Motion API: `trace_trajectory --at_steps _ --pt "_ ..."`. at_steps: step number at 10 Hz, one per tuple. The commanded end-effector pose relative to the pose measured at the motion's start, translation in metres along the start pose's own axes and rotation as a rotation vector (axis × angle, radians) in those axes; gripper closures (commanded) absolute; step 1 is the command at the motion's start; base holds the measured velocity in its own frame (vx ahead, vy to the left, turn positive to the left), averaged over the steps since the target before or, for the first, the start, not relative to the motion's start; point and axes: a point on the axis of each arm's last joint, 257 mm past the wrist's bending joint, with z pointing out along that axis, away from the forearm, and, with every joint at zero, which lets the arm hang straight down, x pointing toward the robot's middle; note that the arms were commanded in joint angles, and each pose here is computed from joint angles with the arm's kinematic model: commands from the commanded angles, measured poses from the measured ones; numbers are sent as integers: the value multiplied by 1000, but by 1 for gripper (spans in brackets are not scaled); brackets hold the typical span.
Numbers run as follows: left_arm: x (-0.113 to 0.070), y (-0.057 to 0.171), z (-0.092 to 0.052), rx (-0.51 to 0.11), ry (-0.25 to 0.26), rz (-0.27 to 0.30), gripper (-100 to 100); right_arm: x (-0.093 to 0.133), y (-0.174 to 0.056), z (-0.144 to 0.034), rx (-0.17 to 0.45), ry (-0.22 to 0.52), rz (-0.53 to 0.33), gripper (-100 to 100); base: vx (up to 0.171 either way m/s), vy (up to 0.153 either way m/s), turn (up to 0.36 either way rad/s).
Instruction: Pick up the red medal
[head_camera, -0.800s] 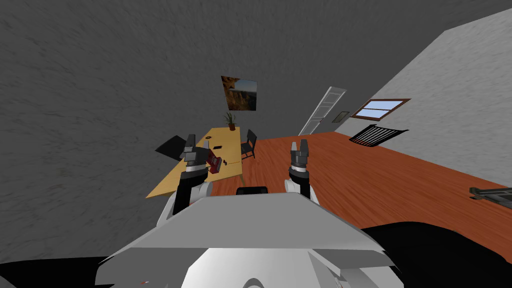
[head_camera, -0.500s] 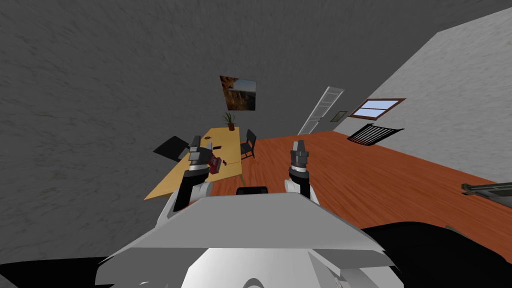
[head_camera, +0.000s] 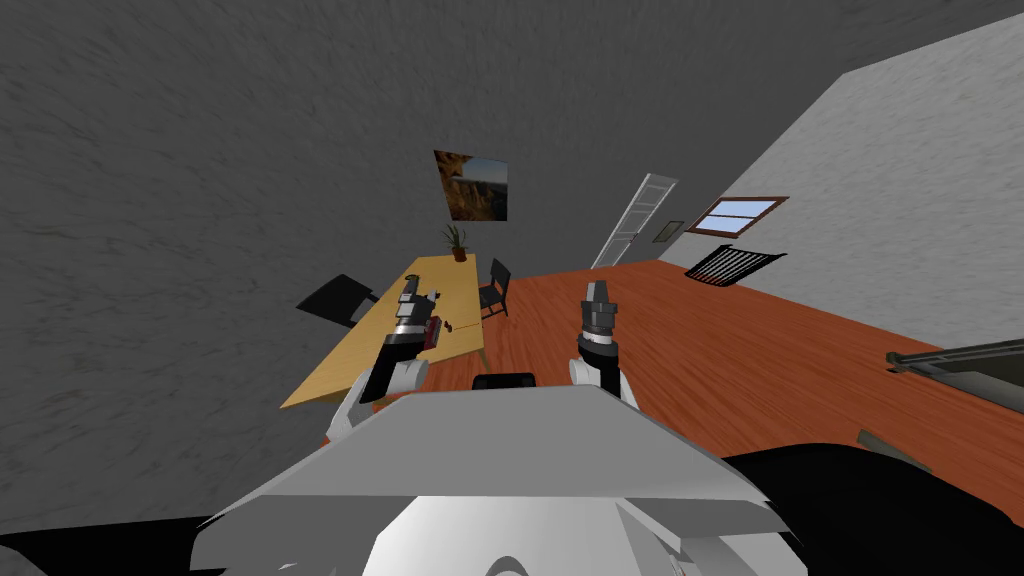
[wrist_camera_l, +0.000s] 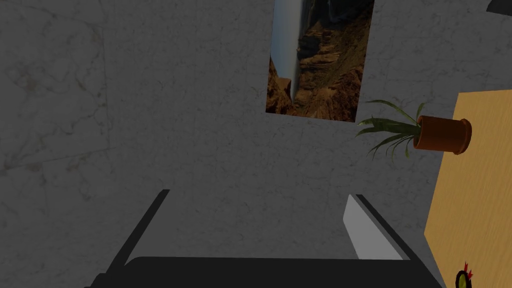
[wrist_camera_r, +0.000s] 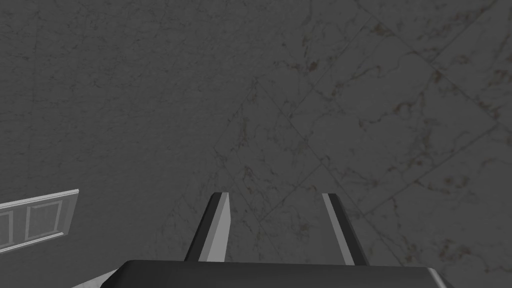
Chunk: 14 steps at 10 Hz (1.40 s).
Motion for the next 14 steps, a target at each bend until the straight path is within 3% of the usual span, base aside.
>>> trace_trajectory --at_steps 1,6,7,9,10,12,13,14 --pt "0 27 3 -64 7 -44 -100 0 0 0 0 0 0 0 -13 25 -81" --pt "2 91 6 -228 12 -162 -100 0 0 0 0 0 0 0 -11 25 -66" --pt "2 93 6 -234 11 -161 -100 0 0 0 0 0 0 0 -11 20 -33" --pt "4 127 5 -325 6 -221 -100 0 0 0 0 0 0 0 -12 21 -82" --pt "4 128 5 -327 6 -221 -100 0 0 0 0 0 0 0 -9 22 -36" --pt "5 163 1 -422 -4 -279 -100 0 0 0 0 0 0 0 -15 23 -72" --pt "5 164 1 -425 -5 -279 -100 0 0 0 0 0 0 0 -12 22 -35" --pt "5 182 -2 -477 -13 -306 -100 0 0 0 0 0 0 0 -9 21 -72"
